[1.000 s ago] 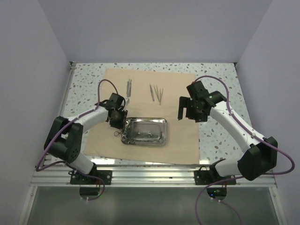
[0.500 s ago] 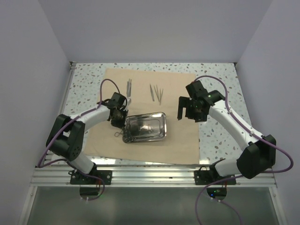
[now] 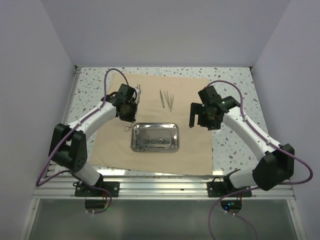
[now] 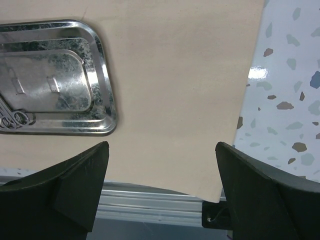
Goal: Open and lay out the surgical kit
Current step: Pick up the medical item from the container, then place the medical item in the surgical kit.
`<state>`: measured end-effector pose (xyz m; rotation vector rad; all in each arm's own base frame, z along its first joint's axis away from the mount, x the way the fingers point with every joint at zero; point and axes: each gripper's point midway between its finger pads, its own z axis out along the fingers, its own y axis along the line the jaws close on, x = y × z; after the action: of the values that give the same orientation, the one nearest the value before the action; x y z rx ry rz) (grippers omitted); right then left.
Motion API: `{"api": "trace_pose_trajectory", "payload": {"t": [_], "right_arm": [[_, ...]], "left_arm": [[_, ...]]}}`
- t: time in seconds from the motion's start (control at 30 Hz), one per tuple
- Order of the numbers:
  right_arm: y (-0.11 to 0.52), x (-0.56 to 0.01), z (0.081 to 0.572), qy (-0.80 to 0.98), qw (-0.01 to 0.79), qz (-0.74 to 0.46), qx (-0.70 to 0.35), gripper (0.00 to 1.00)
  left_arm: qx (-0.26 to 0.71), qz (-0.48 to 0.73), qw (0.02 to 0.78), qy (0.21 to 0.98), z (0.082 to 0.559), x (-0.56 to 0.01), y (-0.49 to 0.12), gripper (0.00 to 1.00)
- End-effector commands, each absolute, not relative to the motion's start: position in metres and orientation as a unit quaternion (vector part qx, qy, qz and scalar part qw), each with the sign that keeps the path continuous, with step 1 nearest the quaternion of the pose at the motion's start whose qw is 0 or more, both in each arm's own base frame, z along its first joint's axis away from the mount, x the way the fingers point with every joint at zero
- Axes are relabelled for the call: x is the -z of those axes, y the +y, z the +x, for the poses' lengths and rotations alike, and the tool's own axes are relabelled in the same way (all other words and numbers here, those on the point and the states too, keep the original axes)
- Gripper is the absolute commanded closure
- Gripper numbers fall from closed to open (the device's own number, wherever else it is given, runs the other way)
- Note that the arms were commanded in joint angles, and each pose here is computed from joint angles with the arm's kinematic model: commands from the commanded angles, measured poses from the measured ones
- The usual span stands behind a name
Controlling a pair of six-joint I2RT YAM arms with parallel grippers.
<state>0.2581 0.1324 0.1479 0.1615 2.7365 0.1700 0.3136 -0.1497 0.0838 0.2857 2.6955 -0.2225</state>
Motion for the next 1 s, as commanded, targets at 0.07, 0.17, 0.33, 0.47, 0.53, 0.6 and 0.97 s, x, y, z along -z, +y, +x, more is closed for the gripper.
{"api": "trace_pose_trajectory", "payload": {"t": [0.07,0.17,0.33,0.47,0.53,0.6,0.97], "right_arm": [[0.133,-0.152,0.259,0.975,0.205,0.051,-0.064,0.08],[0.131,-0.151,0.257,0.976,0.202,0.048,-0.063,0.08],[0.132,-0.149,0.251,0.978,0.190,0.044,-0.067,0.09],[0.129,-0.148,0.246,0.981,0.181,0.044,-0.061,0.09],[0.129,-0.147,0.244,0.981,0.177,0.043,-0.061,0.09],[0.127,-0.147,0.242,0.982,0.173,0.043,-0.056,0.09],[0.121,-0.150,0.255,0.984,0.173,0.033,-0.022,0.08]], "left_arm": [[0.037,0.099,0.264,0.959,0.342,-0.116,-0.138,1.00],[-0.008,0.069,0.279,0.958,0.368,-0.117,-0.123,1.00],[-0.061,0.022,0.299,0.952,0.428,-0.112,-0.105,1.00],[-0.097,-0.007,0.317,0.944,0.477,-0.103,-0.090,1.00],[-0.104,-0.015,0.319,0.942,0.503,-0.094,-0.090,1.00],[-0.108,-0.019,0.339,0.934,0.529,-0.102,-0.086,1.00],[-0.167,0.006,0.327,0.930,0.577,-0.073,-0.048,1.00]]}}
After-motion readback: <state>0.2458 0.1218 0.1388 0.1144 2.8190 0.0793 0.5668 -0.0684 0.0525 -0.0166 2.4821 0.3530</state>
